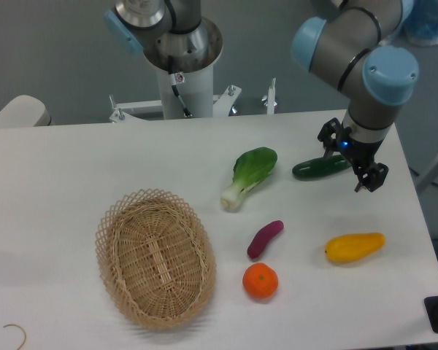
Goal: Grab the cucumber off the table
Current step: 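Move the gripper over the cucumber's middle and lower toward it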
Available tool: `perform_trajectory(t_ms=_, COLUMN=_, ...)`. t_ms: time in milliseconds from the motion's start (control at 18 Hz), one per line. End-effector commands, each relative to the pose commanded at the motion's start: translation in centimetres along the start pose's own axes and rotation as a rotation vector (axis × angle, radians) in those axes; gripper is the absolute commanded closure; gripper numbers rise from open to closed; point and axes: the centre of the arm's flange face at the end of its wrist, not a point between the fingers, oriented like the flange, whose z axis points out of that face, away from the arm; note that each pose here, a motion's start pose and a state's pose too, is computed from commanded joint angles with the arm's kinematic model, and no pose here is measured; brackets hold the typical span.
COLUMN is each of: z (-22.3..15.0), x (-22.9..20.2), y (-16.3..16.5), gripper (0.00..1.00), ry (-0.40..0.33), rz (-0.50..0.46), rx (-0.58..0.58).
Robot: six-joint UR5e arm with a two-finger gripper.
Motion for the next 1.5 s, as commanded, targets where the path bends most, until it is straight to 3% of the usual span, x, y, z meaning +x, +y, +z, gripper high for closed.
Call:
perform_trajectory(t_ms=167, z=2.7, x=1.3, y=0.4, gripper=0.00, ry=-0.025, rz=0.056, rx=-0.012)
perform_trajectory(t_ms=500, z=5.8, x=2.4, y=0.0, gripper=0.00, ry=-0.024, rz=0.062, rx=-0.015)
perform_trajectory(t_ms=1500, z=9.8, x=4.7, y=-0.8, gripper=0.00, ry=0.019, rz=0.080, rx=-0.031)
